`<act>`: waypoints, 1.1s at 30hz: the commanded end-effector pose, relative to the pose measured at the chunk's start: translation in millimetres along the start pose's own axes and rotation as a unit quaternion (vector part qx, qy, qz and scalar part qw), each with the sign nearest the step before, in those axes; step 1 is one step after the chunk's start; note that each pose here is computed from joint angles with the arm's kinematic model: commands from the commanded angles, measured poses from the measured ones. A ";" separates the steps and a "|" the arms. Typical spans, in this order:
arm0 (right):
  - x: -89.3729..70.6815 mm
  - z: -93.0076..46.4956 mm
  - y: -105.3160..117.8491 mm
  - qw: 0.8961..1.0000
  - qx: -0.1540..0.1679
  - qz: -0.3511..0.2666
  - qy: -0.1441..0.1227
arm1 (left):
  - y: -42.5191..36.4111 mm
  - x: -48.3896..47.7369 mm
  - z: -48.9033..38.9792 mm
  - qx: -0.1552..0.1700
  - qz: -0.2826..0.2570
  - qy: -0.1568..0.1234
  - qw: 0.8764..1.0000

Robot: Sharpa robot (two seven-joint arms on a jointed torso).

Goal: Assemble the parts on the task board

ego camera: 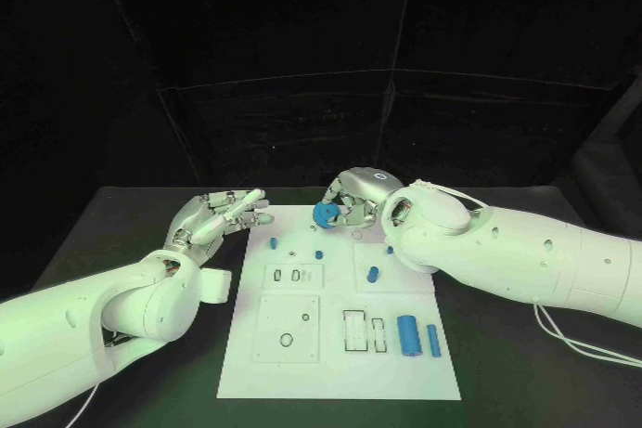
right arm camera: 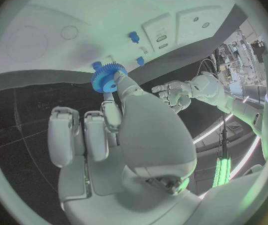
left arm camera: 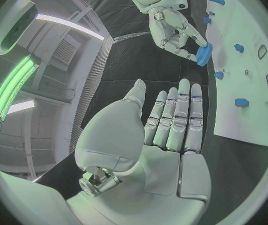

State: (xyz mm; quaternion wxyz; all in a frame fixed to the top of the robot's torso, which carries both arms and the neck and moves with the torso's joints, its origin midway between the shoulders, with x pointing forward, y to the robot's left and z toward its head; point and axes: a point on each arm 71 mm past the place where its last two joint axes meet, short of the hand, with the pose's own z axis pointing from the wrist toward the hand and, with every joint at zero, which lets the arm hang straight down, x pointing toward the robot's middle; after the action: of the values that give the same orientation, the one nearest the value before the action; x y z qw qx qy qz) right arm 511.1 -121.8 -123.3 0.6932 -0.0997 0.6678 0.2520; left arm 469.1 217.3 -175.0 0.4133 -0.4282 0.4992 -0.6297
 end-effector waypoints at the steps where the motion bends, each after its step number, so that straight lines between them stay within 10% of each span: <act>1: 1.7 6.5 4.7 1.000 0.009 -0.008 -0.003 | -1.8 2.4 0.3 0.006 -0.002 0.007 1.000; 33: 33.8 29.2 20.6 0.997 0.022 -0.036 0.071 | -1.7 2.2 0.9 0.006 0.000 0.005 1.000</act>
State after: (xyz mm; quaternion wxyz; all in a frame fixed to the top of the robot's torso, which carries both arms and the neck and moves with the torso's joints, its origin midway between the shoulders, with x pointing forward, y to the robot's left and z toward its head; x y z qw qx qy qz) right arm 525.8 -82.9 -147.5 0.6610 -0.1205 0.7080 0.2174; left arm 469.2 216.2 -175.0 0.4130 -0.4278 0.4992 -0.6303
